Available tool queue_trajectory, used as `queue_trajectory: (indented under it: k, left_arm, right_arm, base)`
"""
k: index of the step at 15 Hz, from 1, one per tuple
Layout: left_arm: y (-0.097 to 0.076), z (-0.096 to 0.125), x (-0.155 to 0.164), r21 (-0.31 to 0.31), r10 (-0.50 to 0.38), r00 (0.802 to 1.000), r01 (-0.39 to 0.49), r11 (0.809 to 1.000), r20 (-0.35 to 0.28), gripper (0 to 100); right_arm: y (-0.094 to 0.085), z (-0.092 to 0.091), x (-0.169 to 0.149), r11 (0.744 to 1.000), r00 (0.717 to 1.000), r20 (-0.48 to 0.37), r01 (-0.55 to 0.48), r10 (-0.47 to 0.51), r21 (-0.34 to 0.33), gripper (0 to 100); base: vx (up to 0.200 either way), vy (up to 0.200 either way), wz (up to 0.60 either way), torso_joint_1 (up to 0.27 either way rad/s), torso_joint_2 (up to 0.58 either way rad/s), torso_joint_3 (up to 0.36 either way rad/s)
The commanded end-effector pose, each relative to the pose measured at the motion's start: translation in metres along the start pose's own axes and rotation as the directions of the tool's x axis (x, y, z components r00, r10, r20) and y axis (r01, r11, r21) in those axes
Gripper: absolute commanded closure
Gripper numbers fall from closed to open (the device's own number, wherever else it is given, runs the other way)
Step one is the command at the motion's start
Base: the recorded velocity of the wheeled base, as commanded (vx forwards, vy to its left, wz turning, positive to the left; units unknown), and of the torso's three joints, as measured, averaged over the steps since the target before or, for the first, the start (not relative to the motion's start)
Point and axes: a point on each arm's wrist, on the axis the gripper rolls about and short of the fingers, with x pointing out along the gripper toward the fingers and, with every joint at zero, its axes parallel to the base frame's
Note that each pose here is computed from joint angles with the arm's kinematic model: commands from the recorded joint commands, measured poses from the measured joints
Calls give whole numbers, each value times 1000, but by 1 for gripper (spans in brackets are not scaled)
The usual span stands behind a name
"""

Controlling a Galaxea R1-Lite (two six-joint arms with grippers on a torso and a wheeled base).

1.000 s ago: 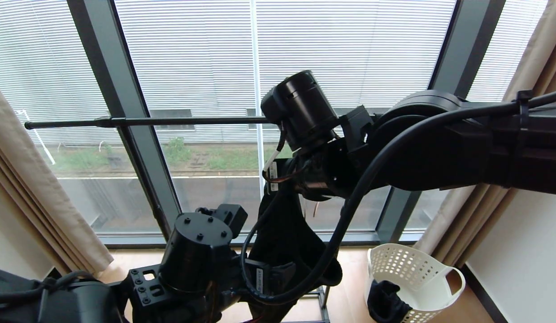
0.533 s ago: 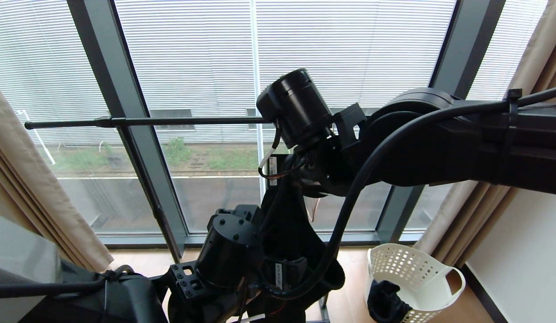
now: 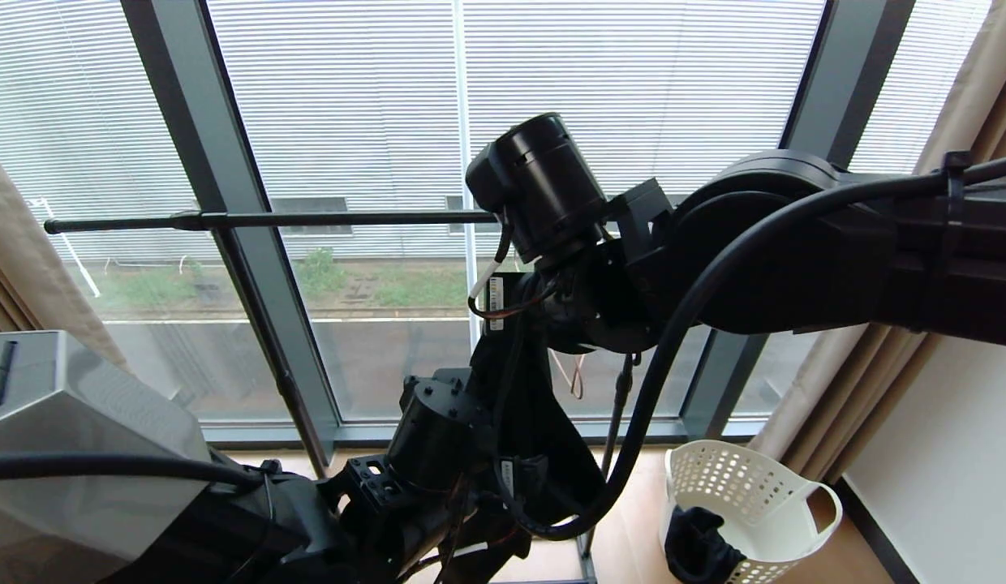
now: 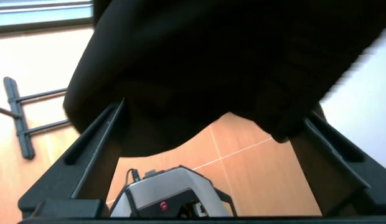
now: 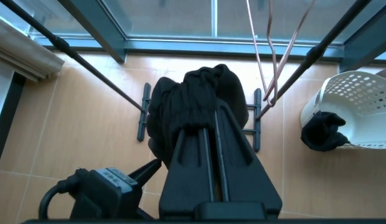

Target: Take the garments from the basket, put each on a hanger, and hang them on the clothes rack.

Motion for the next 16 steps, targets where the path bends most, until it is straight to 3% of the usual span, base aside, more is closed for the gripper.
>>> queue_trajectory:
  k: [1, 5, 8, 16]
  left_arm:
    - [4, -5, 7, 2, 20, 1000, -20, 1000, -22, 0]
    - [12, -15, 12, 9, 48, 997, -48, 999, -59, 0]
    - [22, -31, 5, 29, 79, 990, -77, 997, -113, 0]
    - [29, -45, -17, 52, 106, 985, -99, 994, -138, 0]
  right_arm:
    - [-1, 3, -4, 1000, 1000, 7, -5, 4, 8, 100]
    - [-9, 10, -6, 999, 1000, 19, 5, -6, 34, 100]
    - [-29, 24, -6, 997, 998, 36, 42, -44, 72, 100]
    - [-74, 37, 1, 982, 989, 29, 138, -143, 129, 100]
  base:
    - [0, 0, 0, 0, 0, 0]
    - [0, 0, 0, 0, 0, 0]
    - [0, 0, 0, 0, 0, 0]
    - [0, 0, 0, 0, 0, 0]
